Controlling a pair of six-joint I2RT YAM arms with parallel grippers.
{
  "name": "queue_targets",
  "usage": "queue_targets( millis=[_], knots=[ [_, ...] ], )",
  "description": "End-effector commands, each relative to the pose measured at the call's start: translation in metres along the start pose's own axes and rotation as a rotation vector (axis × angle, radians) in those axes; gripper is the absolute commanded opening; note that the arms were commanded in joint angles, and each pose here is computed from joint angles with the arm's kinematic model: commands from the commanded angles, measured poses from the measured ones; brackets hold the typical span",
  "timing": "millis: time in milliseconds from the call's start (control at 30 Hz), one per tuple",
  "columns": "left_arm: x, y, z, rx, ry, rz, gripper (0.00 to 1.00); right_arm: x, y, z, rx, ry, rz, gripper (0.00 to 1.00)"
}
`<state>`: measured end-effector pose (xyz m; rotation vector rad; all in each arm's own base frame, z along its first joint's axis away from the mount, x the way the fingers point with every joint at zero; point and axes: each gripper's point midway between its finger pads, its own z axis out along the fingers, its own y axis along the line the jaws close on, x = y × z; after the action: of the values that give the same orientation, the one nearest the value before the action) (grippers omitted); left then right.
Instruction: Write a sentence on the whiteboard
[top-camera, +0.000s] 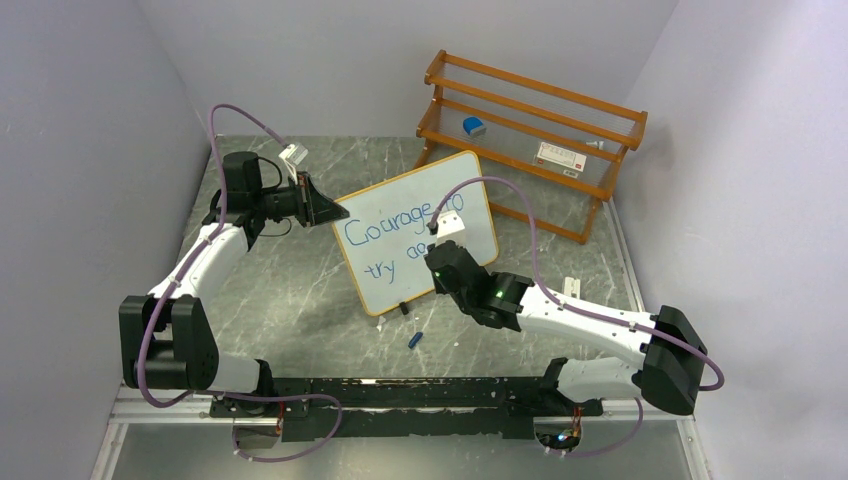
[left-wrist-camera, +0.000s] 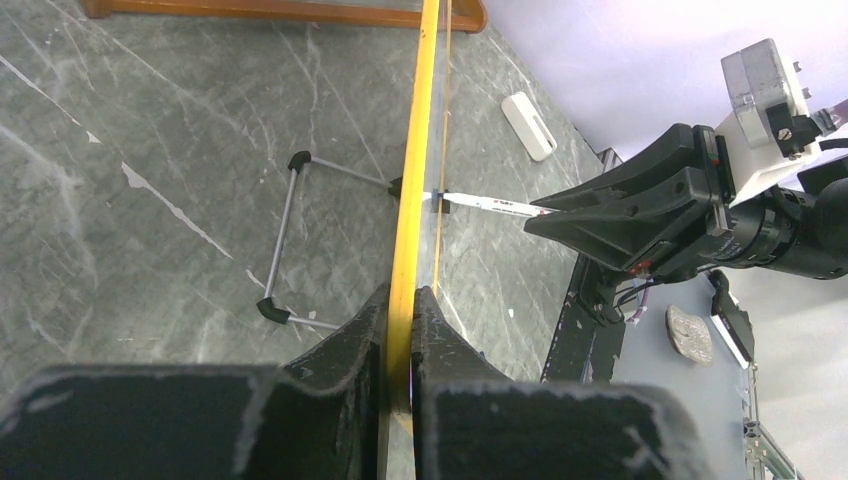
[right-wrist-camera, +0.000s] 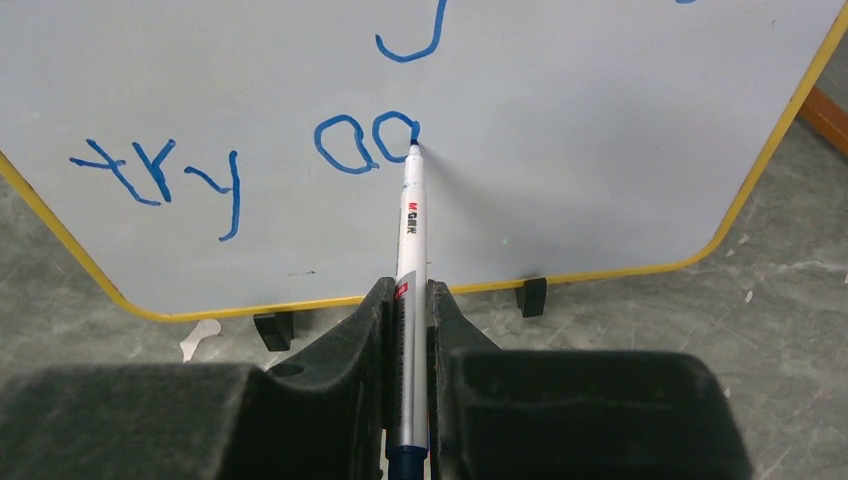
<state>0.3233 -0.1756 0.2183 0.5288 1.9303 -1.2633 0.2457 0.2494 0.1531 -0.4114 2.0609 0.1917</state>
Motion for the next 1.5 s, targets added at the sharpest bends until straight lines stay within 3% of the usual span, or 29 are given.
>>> queue_targets(
  millis=[0,1033,1467],
  knots=[
    [0.023,0.018,0.009,-0.069,0.060,-0.038,0.05,0.015,-0.004,0.001,0.012,0.051,0.004,0.00],
    [0.023,0.019,0.010,-0.072,0.062,-0.042,0.05,0.036,0.003,-0.004,-0.035,0.132,-0.013,0.00],
    [0.024,0.019,0.009,-0.072,0.062,-0.042,0.05,0.021,0.014,-0.004,-0.060,0.080,0.017,0.00]
  ],
)
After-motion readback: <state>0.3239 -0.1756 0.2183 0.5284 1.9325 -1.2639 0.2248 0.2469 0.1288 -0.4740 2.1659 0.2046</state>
